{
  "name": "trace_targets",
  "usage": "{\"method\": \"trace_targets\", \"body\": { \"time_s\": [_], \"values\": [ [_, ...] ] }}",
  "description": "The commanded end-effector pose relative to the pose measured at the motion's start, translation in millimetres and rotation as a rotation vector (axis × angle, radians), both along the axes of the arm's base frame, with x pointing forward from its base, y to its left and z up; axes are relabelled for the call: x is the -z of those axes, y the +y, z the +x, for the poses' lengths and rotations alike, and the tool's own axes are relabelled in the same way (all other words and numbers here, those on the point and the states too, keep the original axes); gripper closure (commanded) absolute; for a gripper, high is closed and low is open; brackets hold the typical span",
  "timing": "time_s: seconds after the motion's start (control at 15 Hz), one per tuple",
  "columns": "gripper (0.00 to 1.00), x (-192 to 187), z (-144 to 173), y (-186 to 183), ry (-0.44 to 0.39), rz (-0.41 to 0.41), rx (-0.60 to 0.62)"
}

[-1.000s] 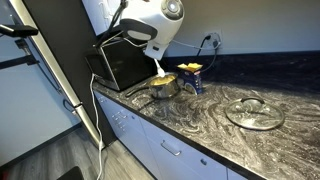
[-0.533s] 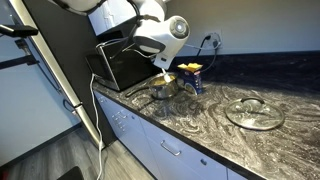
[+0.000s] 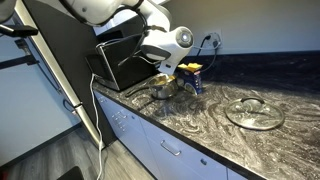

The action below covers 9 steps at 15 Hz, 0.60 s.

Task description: Take the lid off of the pot then stir the pot with the spoon

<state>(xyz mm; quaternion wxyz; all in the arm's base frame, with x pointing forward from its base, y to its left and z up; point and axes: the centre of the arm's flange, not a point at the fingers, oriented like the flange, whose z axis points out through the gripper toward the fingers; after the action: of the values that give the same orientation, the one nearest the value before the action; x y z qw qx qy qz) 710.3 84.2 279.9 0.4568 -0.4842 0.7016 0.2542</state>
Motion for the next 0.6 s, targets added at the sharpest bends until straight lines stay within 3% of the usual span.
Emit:
{"method": "trace_targets", "body": {
  "time_s": [0.0, 0.53],
  "values": [
    [0.97, 2.3, 11.3, 9.0, 0.008, -0.024, -0.009],
    [0.97, 6.7, 7.4, 21.2, 0.055, -0.03, -0.077]
  ]
}}
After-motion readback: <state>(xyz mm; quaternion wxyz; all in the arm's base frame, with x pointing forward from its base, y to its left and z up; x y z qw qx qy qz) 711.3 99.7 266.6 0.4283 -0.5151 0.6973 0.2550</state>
